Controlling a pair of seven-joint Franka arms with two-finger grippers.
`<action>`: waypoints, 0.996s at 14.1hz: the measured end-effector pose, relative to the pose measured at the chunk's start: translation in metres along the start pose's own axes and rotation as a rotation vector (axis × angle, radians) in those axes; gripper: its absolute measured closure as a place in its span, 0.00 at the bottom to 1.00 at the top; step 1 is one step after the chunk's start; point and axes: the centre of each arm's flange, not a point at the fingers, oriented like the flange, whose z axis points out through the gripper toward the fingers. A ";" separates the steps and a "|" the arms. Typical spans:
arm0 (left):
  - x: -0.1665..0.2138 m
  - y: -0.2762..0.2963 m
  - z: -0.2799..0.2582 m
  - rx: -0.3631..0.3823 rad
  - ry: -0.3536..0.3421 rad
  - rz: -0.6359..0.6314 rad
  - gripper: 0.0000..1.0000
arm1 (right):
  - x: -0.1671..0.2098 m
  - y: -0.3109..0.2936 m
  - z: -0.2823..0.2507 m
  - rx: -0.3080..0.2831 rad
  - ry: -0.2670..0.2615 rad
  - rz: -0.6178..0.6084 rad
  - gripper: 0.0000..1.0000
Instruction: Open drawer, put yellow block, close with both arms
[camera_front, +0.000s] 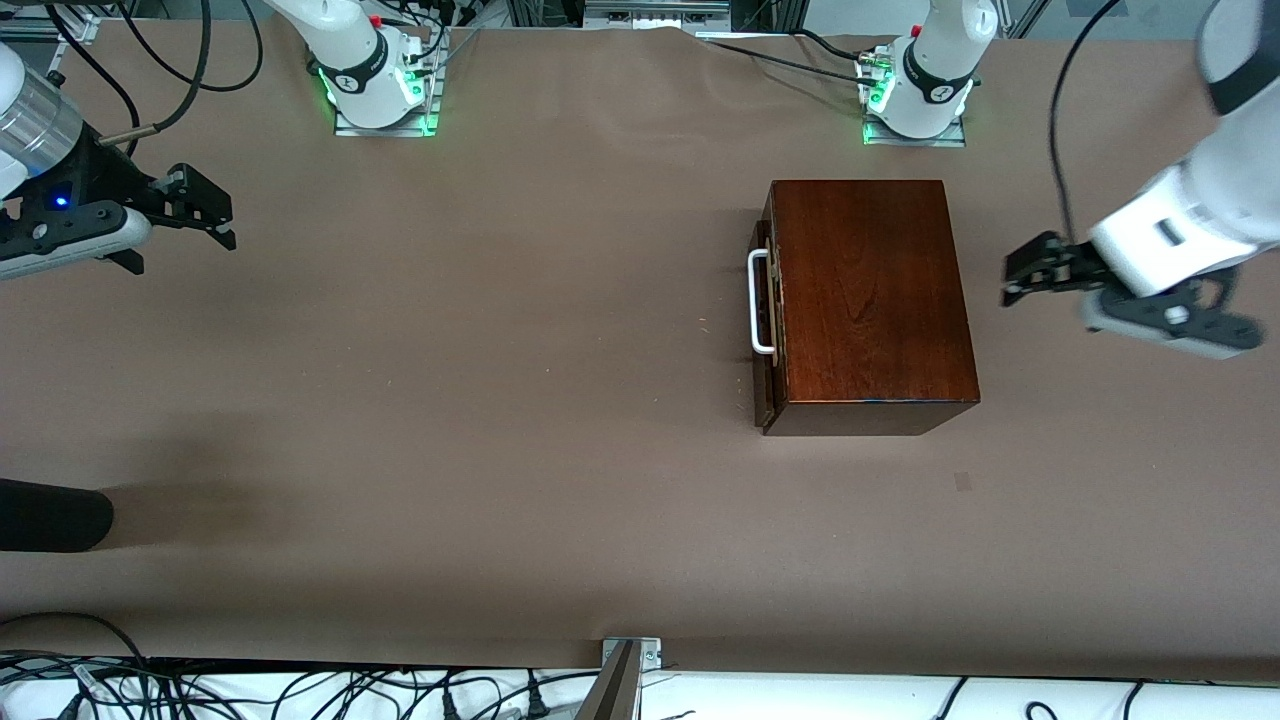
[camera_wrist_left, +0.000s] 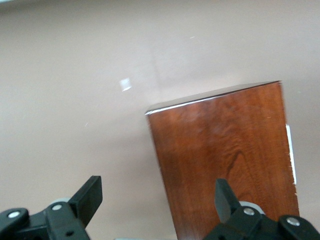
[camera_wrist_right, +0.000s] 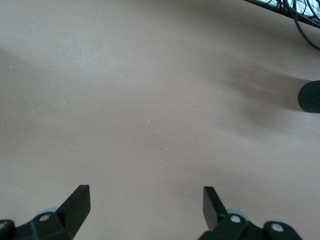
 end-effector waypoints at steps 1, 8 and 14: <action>-0.012 -0.007 0.000 0.006 -0.002 -0.065 0.00 | 0.000 0.000 0.000 0.000 0.000 0.000 0.00; -0.041 -0.015 0.017 0.015 0.047 -0.182 0.00 | 0.000 0.000 0.000 0.000 0.000 0.000 0.00; -0.041 -0.014 0.016 0.014 0.049 -0.185 0.00 | 0.000 0.000 0.000 0.000 0.000 0.000 0.00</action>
